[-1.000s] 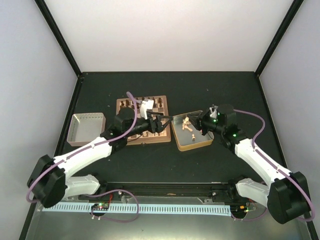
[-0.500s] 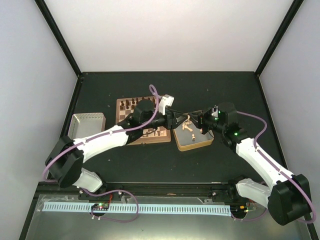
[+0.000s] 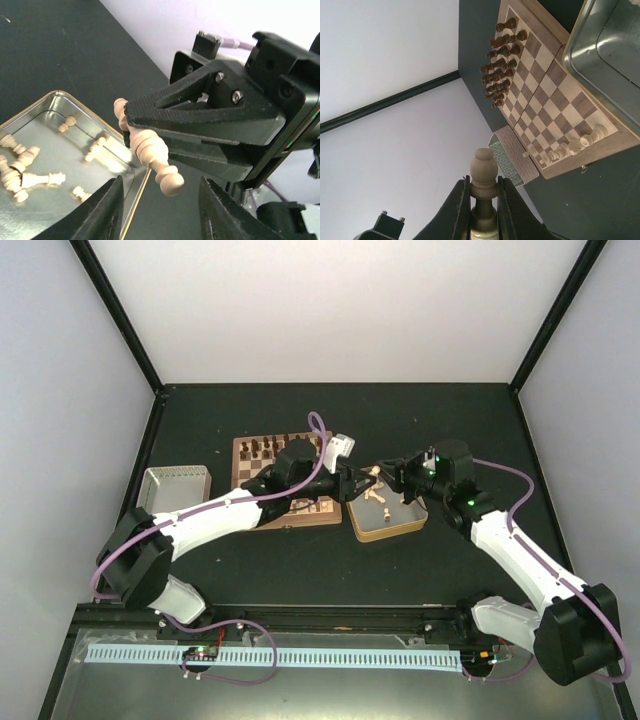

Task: Set up the chess pieces on the board
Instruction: Place the chess piece on the chessboard.

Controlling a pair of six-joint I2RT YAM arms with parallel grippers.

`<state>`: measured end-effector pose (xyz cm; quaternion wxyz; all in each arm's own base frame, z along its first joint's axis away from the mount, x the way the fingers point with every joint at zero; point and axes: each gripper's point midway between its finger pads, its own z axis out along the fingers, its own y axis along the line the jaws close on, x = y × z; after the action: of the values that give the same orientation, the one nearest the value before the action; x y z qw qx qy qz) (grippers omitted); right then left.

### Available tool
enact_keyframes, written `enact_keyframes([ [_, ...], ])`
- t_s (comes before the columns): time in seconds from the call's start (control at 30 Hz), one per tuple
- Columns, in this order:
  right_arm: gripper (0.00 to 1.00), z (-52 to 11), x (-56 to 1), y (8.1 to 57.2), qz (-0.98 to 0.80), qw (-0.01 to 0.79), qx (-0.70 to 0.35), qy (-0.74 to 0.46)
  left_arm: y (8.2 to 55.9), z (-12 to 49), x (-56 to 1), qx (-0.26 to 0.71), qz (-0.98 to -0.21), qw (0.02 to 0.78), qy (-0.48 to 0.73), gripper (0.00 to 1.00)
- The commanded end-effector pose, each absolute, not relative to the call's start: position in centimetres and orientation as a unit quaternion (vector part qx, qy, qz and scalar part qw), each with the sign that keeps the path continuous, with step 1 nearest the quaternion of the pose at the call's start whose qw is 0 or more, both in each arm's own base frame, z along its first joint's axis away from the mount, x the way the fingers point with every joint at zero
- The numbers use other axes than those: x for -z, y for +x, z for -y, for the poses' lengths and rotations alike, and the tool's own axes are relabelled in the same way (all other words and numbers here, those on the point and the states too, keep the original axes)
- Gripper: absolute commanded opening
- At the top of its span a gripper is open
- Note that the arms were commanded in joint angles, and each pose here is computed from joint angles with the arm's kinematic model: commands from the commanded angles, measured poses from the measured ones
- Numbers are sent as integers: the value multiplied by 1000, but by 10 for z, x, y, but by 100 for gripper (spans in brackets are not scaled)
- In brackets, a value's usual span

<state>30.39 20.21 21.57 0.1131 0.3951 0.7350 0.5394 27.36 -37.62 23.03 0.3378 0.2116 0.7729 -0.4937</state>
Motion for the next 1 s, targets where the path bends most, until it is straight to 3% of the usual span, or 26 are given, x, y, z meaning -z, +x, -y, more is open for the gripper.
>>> enact_keyframes([
  [0.0, 3, -203, -223, 309, -734, 124, -541, 391, 276, 383, -235, 482, -775, 340, 229, 37],
  [0.3, 1, -204, -220, 309, -739, 123, -538, 387, 287, 383, -249, 471, -772, 364, 223, 25],
  [0.53, 1, -200, -217, 308, -744, 133, -530, 385, 289, 381, -246, 457, -780, 365, 224, 2],
  [0.77, 1, -181, -217, 314, -758, 208, -491, 375, 281, 370, -233, 428, -802, 343, 236, 1],
  [0.97, 1, -144, -212, 318, -797, 319, -386, 338, 277, 333, -200, 309, -872, 274, 262, 2],
])
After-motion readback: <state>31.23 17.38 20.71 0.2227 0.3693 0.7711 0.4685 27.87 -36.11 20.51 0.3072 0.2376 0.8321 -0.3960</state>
